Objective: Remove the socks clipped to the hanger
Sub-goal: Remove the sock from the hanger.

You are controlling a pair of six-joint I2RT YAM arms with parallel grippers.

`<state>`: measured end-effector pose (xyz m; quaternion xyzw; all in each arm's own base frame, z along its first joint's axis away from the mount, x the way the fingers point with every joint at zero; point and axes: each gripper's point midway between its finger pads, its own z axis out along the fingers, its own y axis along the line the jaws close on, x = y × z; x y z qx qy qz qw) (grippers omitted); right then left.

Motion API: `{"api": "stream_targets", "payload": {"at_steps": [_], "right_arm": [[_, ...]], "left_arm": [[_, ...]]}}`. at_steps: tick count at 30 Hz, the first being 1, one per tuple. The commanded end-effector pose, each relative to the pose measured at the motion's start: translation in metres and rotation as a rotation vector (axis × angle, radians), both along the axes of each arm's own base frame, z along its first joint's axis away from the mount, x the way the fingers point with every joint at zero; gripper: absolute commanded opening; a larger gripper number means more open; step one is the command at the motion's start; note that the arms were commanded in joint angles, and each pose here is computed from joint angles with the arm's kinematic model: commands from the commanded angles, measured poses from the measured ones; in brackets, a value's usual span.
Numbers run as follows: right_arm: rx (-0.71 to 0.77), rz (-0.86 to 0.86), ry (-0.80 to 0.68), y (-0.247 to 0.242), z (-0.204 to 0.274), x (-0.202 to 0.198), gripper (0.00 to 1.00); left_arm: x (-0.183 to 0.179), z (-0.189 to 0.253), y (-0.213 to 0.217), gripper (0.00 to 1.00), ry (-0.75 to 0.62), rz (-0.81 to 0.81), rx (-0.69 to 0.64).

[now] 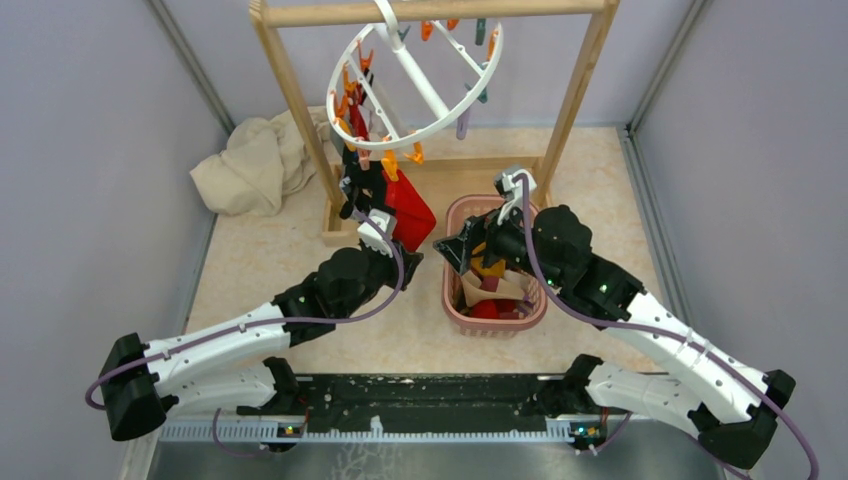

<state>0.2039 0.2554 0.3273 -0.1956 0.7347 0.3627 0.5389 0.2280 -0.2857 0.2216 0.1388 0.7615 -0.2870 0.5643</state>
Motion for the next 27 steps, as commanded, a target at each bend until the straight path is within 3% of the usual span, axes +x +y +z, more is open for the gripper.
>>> {"api": "stream_targets", "payload": {"at_steps": [1,27], "right_arm": [[0.031,0.0,-0.037,0.001,0.016,0.002,0.92],[0.006,-0.053,-0.046,-0.01,0.017,0.006,0.9]], "left_arm": [[0.001,0.02,-0.003,0.34,-0.027,-0.005,-0.05],[-0.002,0.023,0.021,0.35,-0.019,0.057,-0.039]]}}
